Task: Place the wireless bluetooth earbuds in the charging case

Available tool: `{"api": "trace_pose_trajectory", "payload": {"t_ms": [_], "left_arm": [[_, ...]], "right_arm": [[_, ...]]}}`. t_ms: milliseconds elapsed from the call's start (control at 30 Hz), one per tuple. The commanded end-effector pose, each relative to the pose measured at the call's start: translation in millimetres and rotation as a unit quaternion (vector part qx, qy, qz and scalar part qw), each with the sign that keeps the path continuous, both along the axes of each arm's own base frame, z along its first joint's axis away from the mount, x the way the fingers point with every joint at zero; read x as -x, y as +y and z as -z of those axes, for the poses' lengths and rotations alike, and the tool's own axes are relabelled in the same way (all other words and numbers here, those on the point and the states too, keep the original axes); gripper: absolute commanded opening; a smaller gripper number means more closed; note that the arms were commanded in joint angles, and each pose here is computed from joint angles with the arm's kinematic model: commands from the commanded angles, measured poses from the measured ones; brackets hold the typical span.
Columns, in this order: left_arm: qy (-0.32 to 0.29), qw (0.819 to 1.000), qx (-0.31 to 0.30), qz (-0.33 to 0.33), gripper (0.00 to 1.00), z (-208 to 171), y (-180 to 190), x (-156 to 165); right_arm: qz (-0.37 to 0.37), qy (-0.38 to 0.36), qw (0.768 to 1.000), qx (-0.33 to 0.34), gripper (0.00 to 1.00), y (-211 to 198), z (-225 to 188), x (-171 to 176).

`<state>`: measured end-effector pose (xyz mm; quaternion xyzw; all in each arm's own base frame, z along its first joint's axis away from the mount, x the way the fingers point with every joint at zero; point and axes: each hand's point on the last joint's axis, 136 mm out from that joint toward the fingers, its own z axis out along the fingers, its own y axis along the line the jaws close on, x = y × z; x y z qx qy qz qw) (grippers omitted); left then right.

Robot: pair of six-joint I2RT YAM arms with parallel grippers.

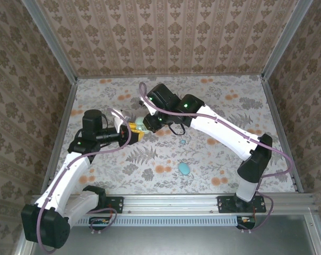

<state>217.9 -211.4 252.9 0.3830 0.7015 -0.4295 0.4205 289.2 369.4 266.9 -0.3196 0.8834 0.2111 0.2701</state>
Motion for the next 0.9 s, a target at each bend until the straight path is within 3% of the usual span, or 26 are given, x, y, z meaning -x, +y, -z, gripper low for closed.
{"api": "trace_pose_trajectory", "payload": {"t_ms": [0,867], "left_arm": [[-0.057,0.997,0.038,0.041,0.0,-29,-9,9],[-0.073,0.996,0.038,0.037,0.0,-32,-9,11]], "right_arm": [[0.005,0.008,1.0,0.025,0.15,2,7,5],[0.047,0.058,0.997,-0.005,0.26,7,-3,15]]}}
